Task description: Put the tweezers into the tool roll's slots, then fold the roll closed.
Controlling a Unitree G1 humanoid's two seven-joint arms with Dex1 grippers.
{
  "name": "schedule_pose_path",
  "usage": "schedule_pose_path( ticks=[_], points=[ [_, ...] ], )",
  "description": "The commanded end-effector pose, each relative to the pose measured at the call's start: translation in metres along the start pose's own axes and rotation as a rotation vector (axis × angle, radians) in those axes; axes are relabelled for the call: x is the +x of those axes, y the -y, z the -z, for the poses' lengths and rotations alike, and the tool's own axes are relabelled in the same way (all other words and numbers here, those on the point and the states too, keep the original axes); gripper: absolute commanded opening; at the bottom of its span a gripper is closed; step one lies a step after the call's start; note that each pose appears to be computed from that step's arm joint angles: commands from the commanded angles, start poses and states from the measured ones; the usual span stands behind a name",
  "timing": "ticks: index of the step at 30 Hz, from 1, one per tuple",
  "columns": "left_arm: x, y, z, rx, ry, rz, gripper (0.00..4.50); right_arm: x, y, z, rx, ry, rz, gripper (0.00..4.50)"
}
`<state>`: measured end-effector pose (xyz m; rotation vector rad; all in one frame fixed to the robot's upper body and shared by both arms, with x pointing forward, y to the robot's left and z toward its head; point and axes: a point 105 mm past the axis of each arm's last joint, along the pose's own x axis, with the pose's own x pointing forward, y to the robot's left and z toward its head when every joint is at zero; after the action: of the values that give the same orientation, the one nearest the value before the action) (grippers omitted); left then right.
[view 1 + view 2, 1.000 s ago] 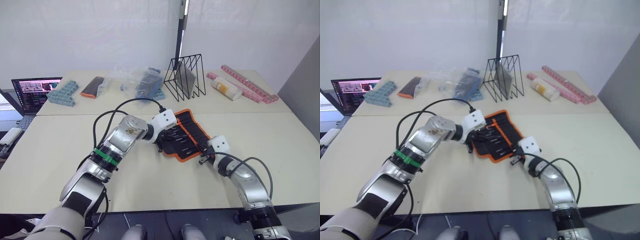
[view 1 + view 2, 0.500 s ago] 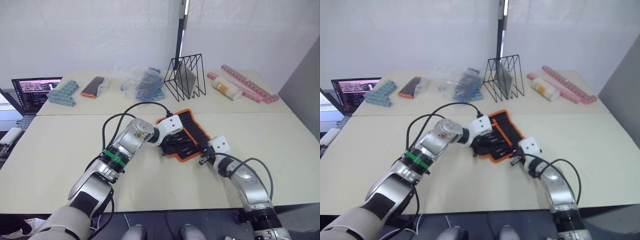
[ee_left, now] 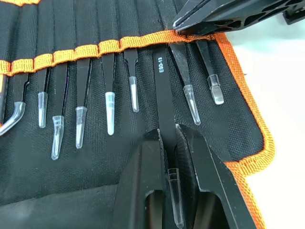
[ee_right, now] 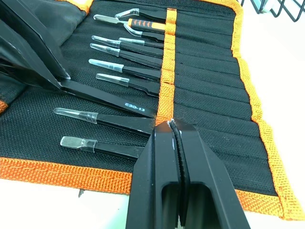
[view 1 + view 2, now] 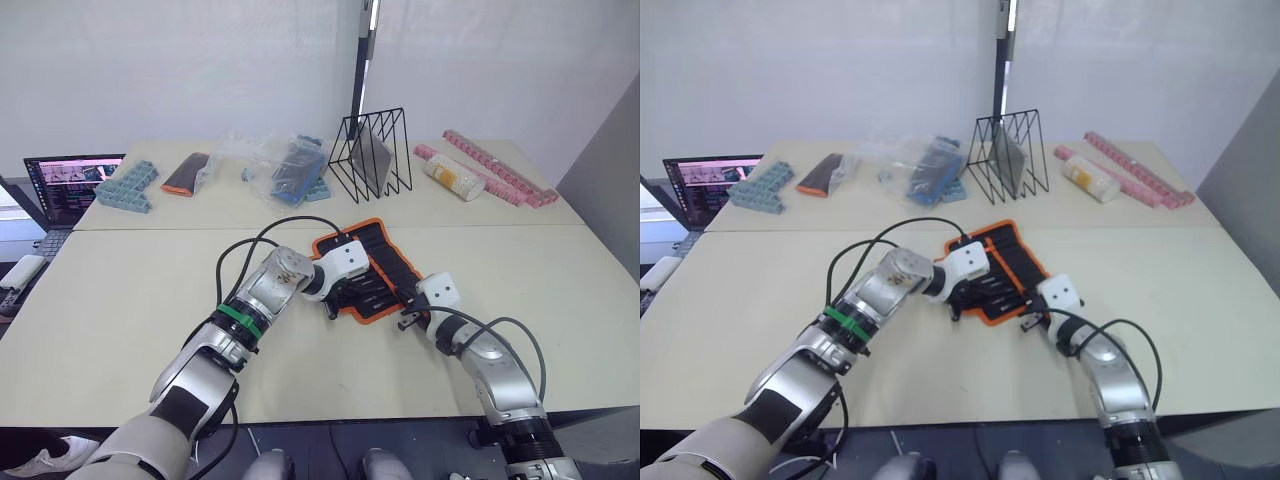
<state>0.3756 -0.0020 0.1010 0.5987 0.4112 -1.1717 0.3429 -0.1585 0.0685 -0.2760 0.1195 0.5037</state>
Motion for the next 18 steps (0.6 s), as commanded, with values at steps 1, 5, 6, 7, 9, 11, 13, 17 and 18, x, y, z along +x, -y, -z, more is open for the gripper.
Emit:
schedule_pose_path(
  ticks=[1, 5, 6, 7, 9, 11, 13, 17, 18],
  points=[
    [0.0, -0.008, -0.018, 0.04, 0.043, -0.031, 0.01, -0.003, -0.008, 0.03, 0.037, -0.118, -0.017, 0.0],
    [0.008, -0.01, -0.023, 0.026, 0.057, -0.041, 0.01, -0.001, -0.01, 0.032, 0.033, -0.13, -0.023, 0.0],
    [0.01, -0.011, -0.024, 0.023, 0.06, -0.044, 0.01, -0.001, -0.011, 0.033, 0.034, -0.131, -0.025, 0.0],
    [0.012, -0.012, -0.025, 0.021, 0.064, -0.043, 0.01, -0.001, -0.012, 0.033, 0.035, -0.132, -0.026, 0.0],
    [0.015, -0.012, -0.028, 0.026, 0.071, -0.039, 0.01, 0.0, -0.014, 0.034, 0.038, -0.135, -0.026, 0.0],
    [0.021, -0.011, -0.032, 0.053, 0.07, -0.038, 0.01, 0.0, -0.015, 0.035, 0.037, -0.143, -0.024, 0.0],
    [0.025, -0.01, -0.034, 0.061, 0.074, -0.036, 0.01, 0.001, -0.017, 0.036, 0.039, -0.145, -0.024, 0.0],
    [0.035, -0.006, -0.04, 0.073, 0.085, -0.029, 0.01, 0.002, -0.021, 0.035, 0.044, -0.144, -0.028, 0.0],
    [0.037, -0.006, -0.041, 0.077, 0.085, -0.031, 0.01, 0.002, -0.022, 0.035, 0.045, -0.144, -0.029, 0.0]
  ],
)
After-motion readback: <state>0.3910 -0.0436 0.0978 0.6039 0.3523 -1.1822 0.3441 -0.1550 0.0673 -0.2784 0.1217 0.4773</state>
